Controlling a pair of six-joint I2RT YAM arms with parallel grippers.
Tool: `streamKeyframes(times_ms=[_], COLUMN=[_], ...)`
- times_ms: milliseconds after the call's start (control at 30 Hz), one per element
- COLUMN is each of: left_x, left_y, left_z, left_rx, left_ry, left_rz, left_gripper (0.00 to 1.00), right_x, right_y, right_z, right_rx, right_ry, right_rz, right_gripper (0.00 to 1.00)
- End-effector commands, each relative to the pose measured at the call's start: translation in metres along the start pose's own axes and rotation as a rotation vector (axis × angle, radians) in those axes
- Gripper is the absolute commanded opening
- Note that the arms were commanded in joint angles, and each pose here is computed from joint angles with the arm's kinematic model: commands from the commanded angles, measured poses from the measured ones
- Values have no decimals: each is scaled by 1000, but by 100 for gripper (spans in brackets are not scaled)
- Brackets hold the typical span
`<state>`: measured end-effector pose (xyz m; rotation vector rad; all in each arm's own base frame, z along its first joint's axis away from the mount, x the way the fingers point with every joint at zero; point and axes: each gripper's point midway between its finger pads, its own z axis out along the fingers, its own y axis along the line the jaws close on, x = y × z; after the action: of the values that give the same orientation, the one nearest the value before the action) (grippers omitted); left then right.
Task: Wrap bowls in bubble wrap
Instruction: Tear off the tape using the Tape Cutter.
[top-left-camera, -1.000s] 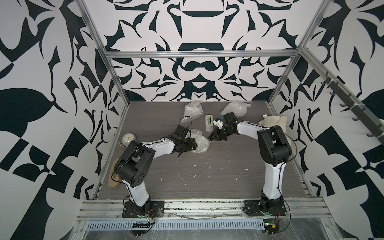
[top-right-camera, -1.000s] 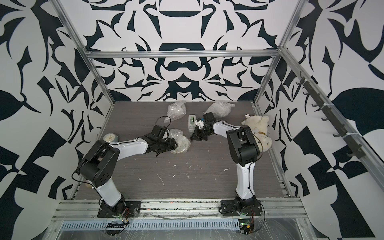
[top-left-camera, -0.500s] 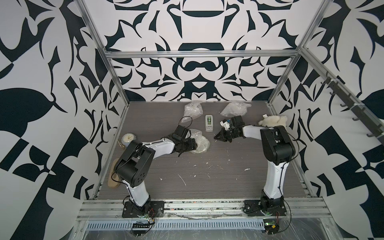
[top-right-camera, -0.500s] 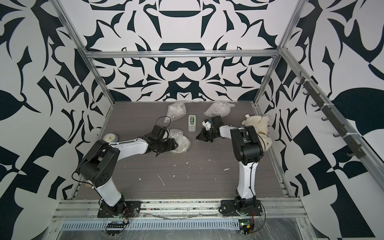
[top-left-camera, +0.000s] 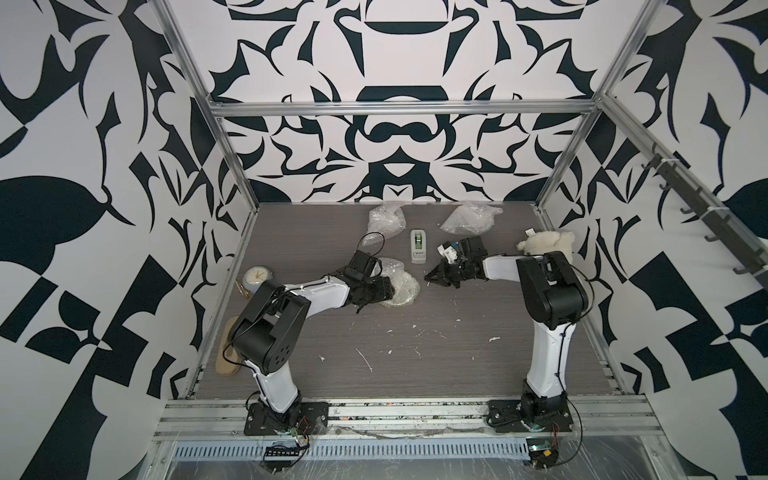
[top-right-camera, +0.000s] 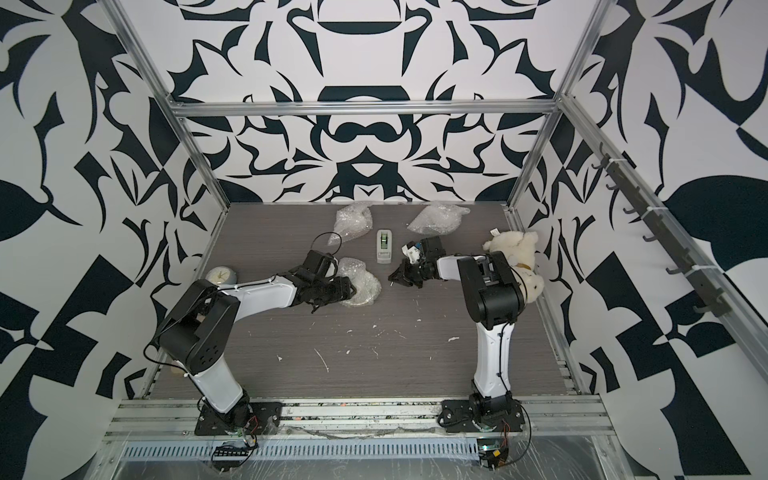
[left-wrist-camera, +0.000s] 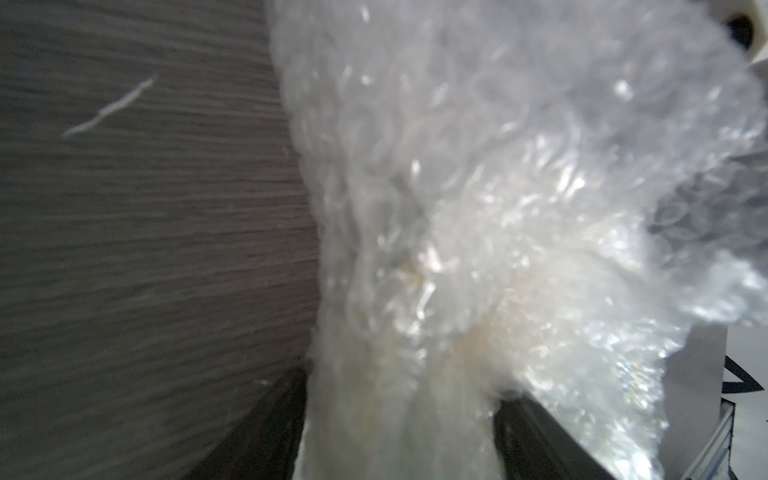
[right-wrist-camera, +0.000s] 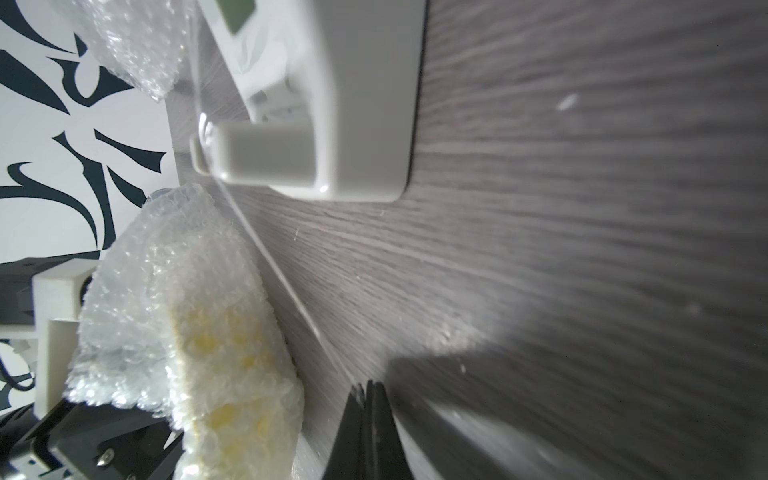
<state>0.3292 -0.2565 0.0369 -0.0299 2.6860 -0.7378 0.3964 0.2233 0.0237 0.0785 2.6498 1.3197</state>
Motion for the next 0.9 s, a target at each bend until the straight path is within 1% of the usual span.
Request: streamKeyframes(times_ms=[0, 167, 333, 500, 667, 867], left_x=[27, 26, 25, 25, 25, 23], left_y=[38, 37, 36, 37, 37, 35], left_z=[8, 10, 10, 7, 7, 7], left_rx=[-133, -126, -124, -131, -131, -127], left_ry=[89, 91, 90, 86, 85, 82], left_rz=[-37, -42, -40, -40, -40, -35], left_gripper=[72, 72, 72, 72, 72, 72], right_x=[40, 50, 55, 53, 48, 48], right_y=[-18, -7, 0, 3, -8, -41], right_z=[1, 10, 34, 48, 36, -3], right_rx=[19, -42, -51, -65, -47, 17], right_ry=[114, 135, 151, 152, 127, 78], right_rz=[147, 170, 165, 170, 190, 248], right_gripper=[0, 0, 0, 0, 0, 0])
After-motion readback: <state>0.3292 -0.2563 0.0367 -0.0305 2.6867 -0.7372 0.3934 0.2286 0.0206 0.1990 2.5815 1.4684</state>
